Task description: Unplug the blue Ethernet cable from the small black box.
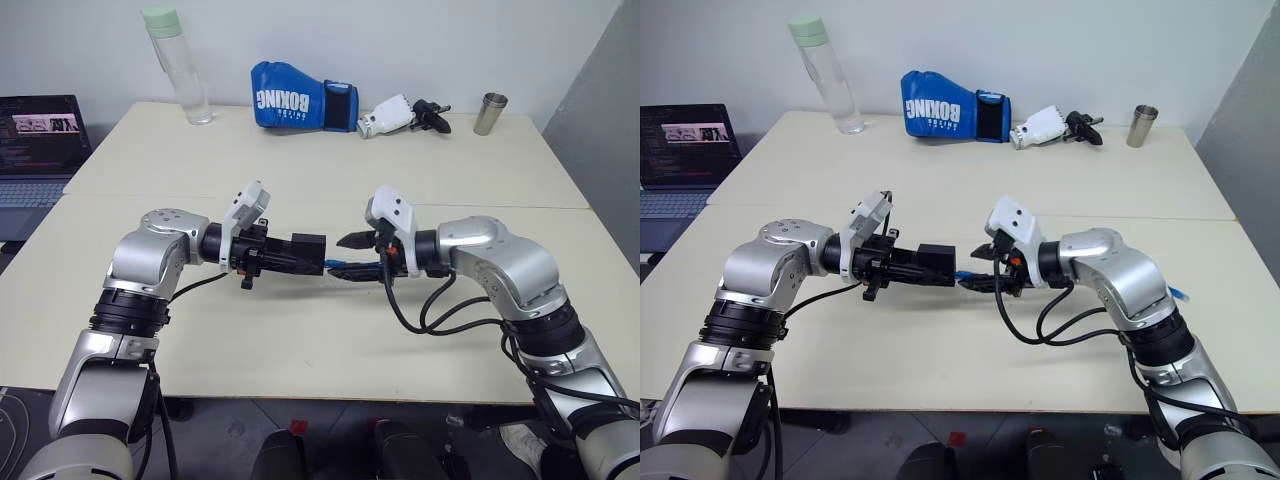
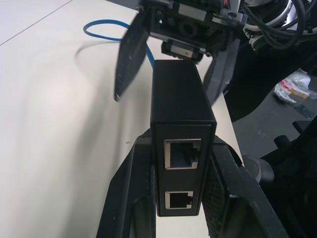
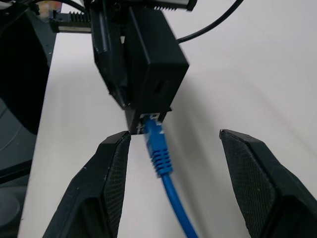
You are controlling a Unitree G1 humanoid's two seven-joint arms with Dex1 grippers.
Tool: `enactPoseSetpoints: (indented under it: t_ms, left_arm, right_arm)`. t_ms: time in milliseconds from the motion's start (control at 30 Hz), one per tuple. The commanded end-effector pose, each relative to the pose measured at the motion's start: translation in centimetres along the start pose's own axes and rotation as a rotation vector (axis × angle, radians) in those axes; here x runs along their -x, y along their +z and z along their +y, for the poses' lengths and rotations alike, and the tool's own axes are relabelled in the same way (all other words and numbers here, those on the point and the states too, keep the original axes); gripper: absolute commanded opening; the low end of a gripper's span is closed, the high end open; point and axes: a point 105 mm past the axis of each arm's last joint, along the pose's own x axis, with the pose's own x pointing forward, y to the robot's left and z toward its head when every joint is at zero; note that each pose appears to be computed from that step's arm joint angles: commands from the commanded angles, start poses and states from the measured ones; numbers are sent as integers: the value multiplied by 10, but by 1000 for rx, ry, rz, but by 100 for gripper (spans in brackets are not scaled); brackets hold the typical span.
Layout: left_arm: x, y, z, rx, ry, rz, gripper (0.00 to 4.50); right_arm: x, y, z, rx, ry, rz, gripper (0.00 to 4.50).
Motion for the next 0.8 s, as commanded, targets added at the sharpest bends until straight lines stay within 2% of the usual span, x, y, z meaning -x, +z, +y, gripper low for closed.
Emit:
enactPoseSetpoints:
  t_ms: [33, 800]
  left_arm:
    - [6, 12, -3, -61, 17, -15, 79]
    - [6, 6, -8, -116, 7, 28, 79]
  right_arm:
    - [3, 14, 6, 32, 25, -28, 303]
    - [-12, 21, 9, 4, 131, -36, 303]
